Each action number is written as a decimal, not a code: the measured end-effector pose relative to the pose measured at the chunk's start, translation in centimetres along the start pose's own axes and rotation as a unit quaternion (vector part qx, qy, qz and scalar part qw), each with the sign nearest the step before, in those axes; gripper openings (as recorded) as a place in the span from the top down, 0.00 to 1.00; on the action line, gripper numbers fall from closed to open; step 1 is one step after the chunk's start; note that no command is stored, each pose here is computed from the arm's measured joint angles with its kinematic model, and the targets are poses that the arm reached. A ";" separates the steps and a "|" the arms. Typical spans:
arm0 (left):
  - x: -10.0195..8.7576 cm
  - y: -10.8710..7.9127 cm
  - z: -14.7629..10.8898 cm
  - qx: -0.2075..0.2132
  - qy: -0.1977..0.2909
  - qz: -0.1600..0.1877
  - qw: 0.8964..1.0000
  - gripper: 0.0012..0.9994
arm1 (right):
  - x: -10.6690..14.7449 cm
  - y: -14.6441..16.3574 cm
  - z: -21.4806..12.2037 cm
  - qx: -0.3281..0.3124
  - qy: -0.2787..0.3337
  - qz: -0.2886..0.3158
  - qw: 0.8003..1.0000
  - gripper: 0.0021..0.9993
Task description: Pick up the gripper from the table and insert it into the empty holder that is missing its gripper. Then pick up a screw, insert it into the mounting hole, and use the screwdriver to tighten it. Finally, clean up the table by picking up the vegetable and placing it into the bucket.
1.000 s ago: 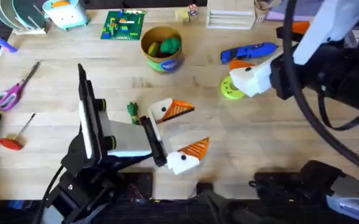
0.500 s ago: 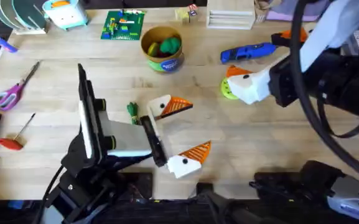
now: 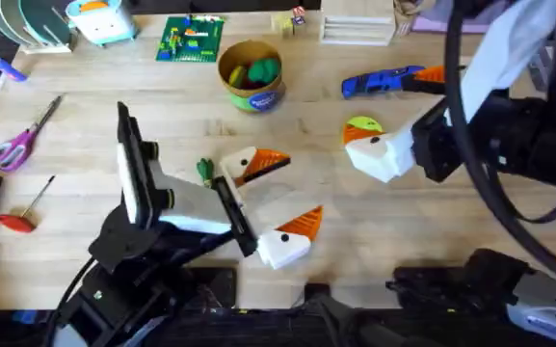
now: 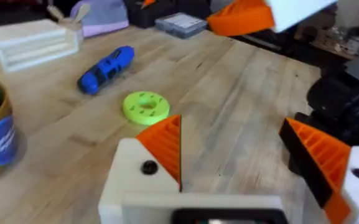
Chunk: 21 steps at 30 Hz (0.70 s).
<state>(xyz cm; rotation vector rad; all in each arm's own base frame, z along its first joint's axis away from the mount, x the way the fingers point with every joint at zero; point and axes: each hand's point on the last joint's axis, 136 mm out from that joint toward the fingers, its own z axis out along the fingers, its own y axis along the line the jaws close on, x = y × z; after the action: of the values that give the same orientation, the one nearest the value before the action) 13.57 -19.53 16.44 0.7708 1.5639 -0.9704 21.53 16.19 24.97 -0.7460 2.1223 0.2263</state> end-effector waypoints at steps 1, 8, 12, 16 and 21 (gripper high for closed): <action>-0.2 0.4 -0.3 -0.017 0.008 -0.021 1.000 0.01 | 0.0 0.0 0.0 0.000 0.000 0.000 1.000 0.01; -6.3 1.2 -4.6 -0.135 0.041 -0.094 0.986 0.01 | -0.5 -0.3 0.0 0.008 -0.010 -0.001 1.000 0.01; -8.7 1.9 -7.4 -0.216 0.089 -0.150 0.961 0.01 | -0.9 -0.6 0.0 0.018 -0.018 -0.005 1.000 0.01; -8.7 3.0 -9.9 -0.305 0.187 -0.189 0.915 0.01 | -1.1 -0.7 0.0 0.020 -0.021 -0.008 1.000 0.01; -10.4 4.9 -9.6 -0.367 0.240 -0.193 0.878 0.01 | -1.1 -0.7 0.0 0.020 -0.022 -0.012 0.999 0.01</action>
<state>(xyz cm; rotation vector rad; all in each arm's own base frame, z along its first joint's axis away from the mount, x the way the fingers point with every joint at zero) 15.66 -8.59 26.41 0.1487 2.3761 -0.3708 22.41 16.10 25.92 -0.7352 2.0694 0.1860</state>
